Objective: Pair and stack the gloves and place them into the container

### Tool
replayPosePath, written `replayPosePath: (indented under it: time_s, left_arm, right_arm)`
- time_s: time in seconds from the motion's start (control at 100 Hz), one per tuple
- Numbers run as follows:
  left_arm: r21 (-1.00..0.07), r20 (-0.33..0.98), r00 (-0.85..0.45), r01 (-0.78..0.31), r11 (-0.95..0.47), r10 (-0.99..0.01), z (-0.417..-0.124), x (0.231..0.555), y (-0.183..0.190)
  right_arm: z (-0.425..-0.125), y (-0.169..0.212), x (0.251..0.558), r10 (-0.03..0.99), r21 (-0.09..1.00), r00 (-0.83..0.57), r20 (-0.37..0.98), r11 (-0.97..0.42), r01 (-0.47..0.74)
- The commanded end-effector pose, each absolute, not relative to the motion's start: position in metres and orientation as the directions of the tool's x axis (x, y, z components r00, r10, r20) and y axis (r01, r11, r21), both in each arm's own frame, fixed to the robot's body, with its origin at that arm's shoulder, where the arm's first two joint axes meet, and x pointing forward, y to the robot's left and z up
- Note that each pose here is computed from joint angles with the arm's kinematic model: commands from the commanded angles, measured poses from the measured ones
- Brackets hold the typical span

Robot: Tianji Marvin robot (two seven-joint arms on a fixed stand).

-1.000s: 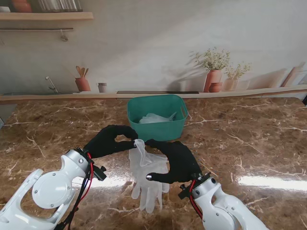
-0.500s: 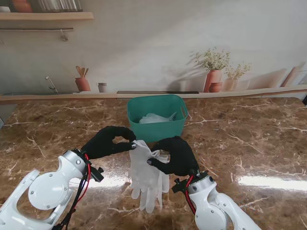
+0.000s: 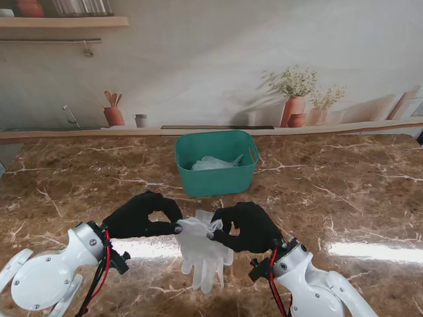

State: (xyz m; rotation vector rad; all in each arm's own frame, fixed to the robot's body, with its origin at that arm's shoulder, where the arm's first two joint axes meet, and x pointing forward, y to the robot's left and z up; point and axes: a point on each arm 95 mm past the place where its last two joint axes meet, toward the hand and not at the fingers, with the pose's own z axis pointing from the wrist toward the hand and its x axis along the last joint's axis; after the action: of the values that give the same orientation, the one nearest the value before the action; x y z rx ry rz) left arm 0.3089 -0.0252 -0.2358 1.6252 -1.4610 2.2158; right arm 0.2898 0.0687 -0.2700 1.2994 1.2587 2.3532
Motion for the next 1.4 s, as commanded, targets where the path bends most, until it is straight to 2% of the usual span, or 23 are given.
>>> replayPosePath:
  time_s: [0.0,0.21,0.39,0.7,0.9,1.15,1.39]
  left_arm:
    - [-0.637,0.771,-0.440,-0.556,-0.534,-0.460,-0.243,0.298,-0.026]
    - [-0.619,0.782,-0.425,-0.621,-0.481,-0.457,-0.252,0.285,-0.023]
    - [-0.593,0.794,-0.369,-0.645,-0.483,-0.483,-0.266,0.289,-0.021]
    - [-0.602,0.748,-0.286,-0.672,-0.431,-0.599,-0.301,0.334,-0.030]
    - [-0.685,0.672,-0.304,-0.602,-0.410,-0.675,-0.323,0.368,-0.048]
    - [-0.770,0.573,-0.332,-0.532,-0.353,-0.749,-0.335,0.390,-0.063]
    - [-0.794,0.523,-0.303,-0.512,-0.327,-0.797,-0.344,0.400,-0.071]
  right_arm:
    - [-0.275,0.066,0.278,0.491,0.746,-0.606,0.626,-0.604,0.281]
    - [-0.279,0.065,0.267,0.462,0.738,-0.599,0.654,-0.565,0.369]
    - [-0.288,0.067,0.270,0.471,0.721,-0.553,0.687,-0.534,0.441]
    - [-0.323,0.068,0.321,0.568,0.693,-0.407,0.716,-0.505,0.515]
    - [-0.347,0.066,0.356,0.627,0.687,-0.317,0.712,-0.527,0.500]
    - [-0.364,0.068,0.376,0.681,0.711,-0.270,0.681,-0.526,0.467]
    - [-0.379,0.071,0.391,0.726,0.742,-0.250,0.641,-0.500,0.447]
